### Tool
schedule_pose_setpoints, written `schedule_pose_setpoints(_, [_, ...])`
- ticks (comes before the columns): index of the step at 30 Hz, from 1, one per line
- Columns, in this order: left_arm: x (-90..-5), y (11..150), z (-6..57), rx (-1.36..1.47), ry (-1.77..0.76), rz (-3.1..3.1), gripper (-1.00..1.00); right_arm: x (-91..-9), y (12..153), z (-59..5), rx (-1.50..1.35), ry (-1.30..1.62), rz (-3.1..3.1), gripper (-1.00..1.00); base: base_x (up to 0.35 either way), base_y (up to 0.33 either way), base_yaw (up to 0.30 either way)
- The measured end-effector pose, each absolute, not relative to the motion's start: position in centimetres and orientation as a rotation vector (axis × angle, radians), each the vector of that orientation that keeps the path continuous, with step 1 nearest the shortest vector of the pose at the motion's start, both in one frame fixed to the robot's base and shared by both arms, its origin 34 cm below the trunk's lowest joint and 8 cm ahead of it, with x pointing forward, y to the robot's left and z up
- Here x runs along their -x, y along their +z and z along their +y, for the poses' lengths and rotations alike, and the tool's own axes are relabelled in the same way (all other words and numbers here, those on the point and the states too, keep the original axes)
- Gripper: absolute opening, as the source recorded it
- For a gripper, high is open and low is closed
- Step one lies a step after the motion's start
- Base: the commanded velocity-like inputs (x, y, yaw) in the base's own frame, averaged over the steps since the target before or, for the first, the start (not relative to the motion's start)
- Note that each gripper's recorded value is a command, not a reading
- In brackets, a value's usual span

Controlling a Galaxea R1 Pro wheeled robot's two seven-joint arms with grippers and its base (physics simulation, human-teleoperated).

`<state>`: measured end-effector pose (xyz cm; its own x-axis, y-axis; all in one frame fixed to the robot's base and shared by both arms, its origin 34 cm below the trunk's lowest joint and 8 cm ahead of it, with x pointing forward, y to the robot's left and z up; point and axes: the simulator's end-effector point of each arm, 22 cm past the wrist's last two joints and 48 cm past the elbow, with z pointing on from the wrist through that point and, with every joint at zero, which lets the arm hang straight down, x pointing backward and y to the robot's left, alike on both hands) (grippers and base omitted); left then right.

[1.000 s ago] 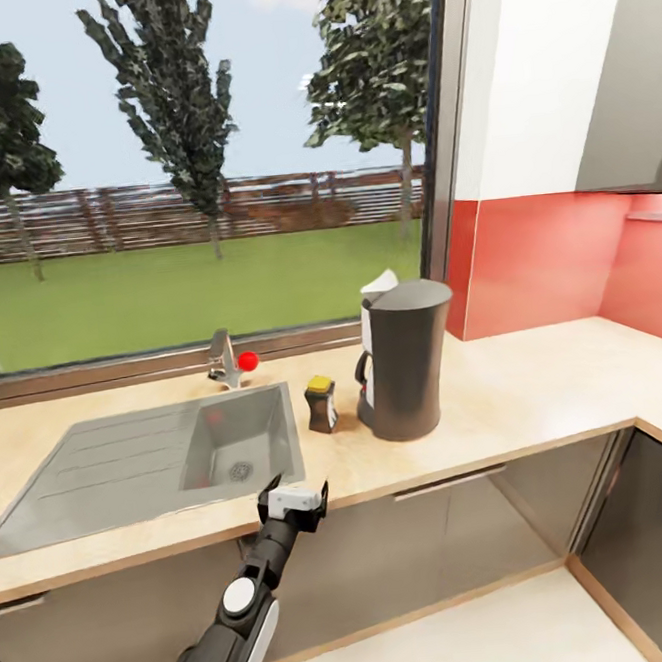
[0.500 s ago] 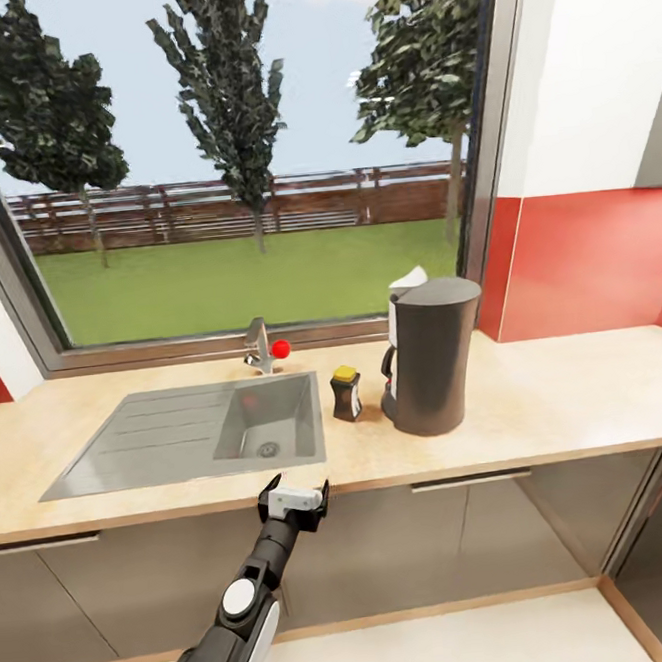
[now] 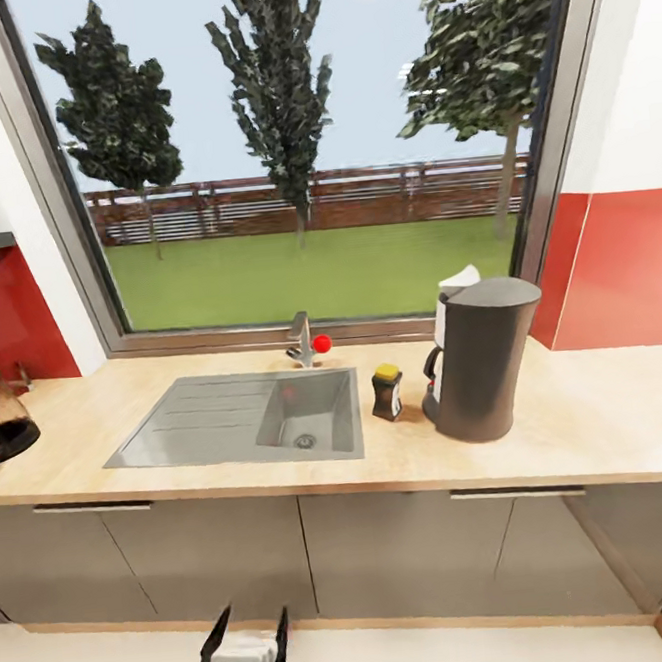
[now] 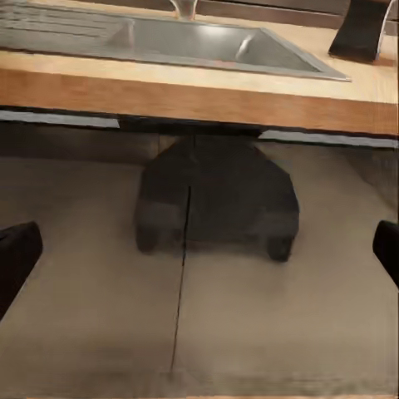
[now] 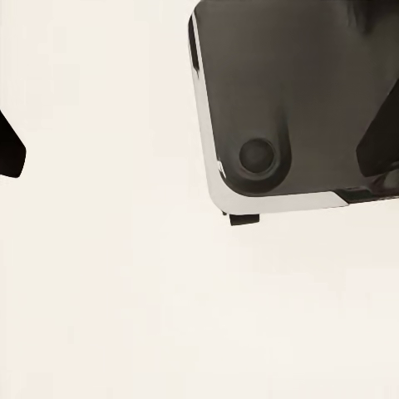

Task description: Set up a coffee station on the kitchen countertop: keep the coffee maker on the countertop, move the bottle of coffee from the kitchen shelf to the counter next to the coffee maker, place a paper coffee filter on top of the coffee maker, put the saucer next to the coffee maker with the coffee cup on the saucer, and place the electric kettle next to the coffee maker.

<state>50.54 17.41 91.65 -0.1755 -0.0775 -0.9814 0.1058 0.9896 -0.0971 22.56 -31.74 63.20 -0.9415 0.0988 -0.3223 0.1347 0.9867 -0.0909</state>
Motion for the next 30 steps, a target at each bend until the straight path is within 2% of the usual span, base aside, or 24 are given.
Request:
schedule_pose_setpoints(5, [-42.4, 80.6, 24.9, 0.009, -0.014, 2.026, 1.0, -22.6, 63.2, -31.7, -0.17, -0.16, 2.81, 1.0, 0.0, 0.0, 0.064])
schedule_pose_setpoints(9, [-29.1, 69.9, 32.9, 0.094, 0.178, 2.394, 1.0, -22.6, 63.2, -31.7, -0.169, -0.158, 2.809, 1.0, 0.0, 0.0, 0.006])
schedule_pose_setpoints(13, [-21.6, 66.6, 34.5, 0.127, 0.232, 2.574, 1.0, -22.6, 63.2, -31.6, -0.169, -0.154, 2.808, 1.0, 0.0, 0.0, 0.001])
schedule_pose_setpoints(20, [-13.7, 64.0, 36.8, 0.136, 0.294, 2.92, 1.0, -22.6, 63.2, -31.4, -0.168, -0.148, 2.81, 1.0, 0.0, 0.0, 0.0])
schedule_pose_setpoints(30, [-11.5, 63.8, 37.8, 0.144, 0.323, 3.018, 1.0, -22.4, 63.1, -31.4, -0.171, -0.147, 2.814, 1.0, 0.0, 0.0, 0.003])
